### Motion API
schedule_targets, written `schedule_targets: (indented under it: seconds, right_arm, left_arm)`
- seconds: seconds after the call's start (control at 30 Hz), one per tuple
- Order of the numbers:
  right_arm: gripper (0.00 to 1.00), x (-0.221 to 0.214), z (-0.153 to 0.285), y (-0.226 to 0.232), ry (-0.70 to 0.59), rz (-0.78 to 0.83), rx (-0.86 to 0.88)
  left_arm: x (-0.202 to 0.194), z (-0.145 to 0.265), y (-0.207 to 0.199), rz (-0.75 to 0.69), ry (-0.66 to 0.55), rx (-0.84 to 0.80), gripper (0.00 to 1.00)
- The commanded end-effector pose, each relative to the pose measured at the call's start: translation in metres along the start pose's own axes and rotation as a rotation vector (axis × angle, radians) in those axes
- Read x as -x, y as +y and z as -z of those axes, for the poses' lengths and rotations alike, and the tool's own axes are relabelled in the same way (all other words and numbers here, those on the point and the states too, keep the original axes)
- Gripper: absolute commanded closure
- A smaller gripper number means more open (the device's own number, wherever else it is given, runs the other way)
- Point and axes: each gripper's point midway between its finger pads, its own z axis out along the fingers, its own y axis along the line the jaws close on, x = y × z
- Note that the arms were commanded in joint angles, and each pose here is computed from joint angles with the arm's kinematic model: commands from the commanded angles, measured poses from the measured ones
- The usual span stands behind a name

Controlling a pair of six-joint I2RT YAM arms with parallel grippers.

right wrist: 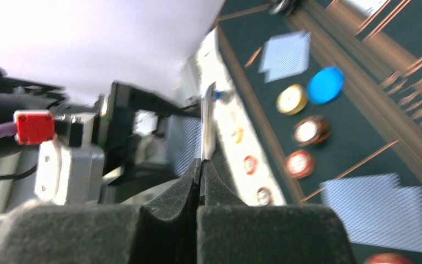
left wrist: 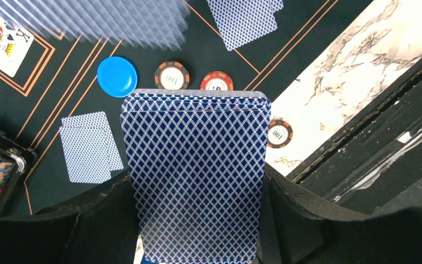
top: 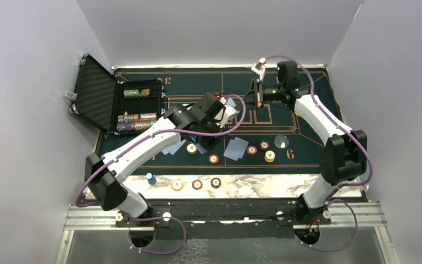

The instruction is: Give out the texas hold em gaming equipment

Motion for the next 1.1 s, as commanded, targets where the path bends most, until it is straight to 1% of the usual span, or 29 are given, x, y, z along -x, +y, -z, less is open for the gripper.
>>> schedule_targets:
  seconds: [0.0,0.07,0.13,0.17,0.2,0.23,0.3,0.4,0.5,0.6,0.67,0.73,0.83,1.03,1.07]
  right_arm:
    - [0.99,0.063,0.014,-0.036,-0.14,0.369,-0.341]
    - [0.99,0.095,0.02,-0.063,-0.202,0.578,-0.518]
    - [0.99,0.119,0.014,-0.089,-0.23,0.787,-0.676]
    - [0.99,0.131,0.013,-0.102,-0.221,0.872,-0.733]
    - [0.99,0.138,0.006,-0.111,-0.198,0.92,-0.764]
    - [0.99,0.145,-0.004,-0.122,-0.154,1.002,-0.817]
    - [0.99,0.15,-0.03,-0.138,-0.03,1.19,-0.887]
    - [0.99,0.145,-0.063,-0.16,0.103,1.356,-0.949]
    - [0.99,0.123,-0.088,-0.178,0.219,1.406,-0.944]
    - [0.99,0.082,-0.119,-0.177,0.289,1.433,-0.816]
    - [0.99,0.052,-0.133,-0.193,0.378,1.425,-0.795]
    - [0.99,0.035,-0.14,-0.209,0.428,1.414,-0.801]
    - [0.99,0.025,-0.146,-0.221,0.46,1.417,-0.773]
    - [0.99,0.032,-0.159,-0.228,0.448,1.462,-0.746]
    - [0.97,0.033,-0.161,-0.228,0.442,1.462,-0.744]
  left_arm:
    - [0.007,0.027,0.005,0.066,-0.071,0.051,1.0]
    - [0.008,0.036,0.009,0.105,-0.077,0.073,1.0]
    - [0.01,0.047,0.01,0.146,-0.085,0.08,1.0]
    - [0.012,0.054,0.011,0.174,-0.095,0.085,1.0]
    - [0.012,0.06,0.013,0.195,-0.099,0.09,1.0]
    - [0.013,0.066,0.015,0.215,-0.105,0.098,1.0]
    - [0.014,0.078,0.019,0.245,-0.106,0.118,1.0]
    - [0.01,0.09,0.025,0.277,-0.095,0.144,1.0]
    - [0.007,0.1,0.031,0.309,-0.097,0.161,1.0]
    - [0.005,0.109,0.037,0.33,-0.106,0.174,1.0]
    - [0.006,0.113,0.04,0.332,-0.117,0.18,1.0]
    - [0.007,0.115,0.042,0.329,-0.116,0.184,1.0]
    - [0.007,0.118,0.044,0.32,-0.113,0.185,1.0]
    - [0.008,0.119,0.046,0.31,-0.115,0.179,1.0]
    - [0.008,0.12,0.045,0.308,-0.117,0.177,1.0]
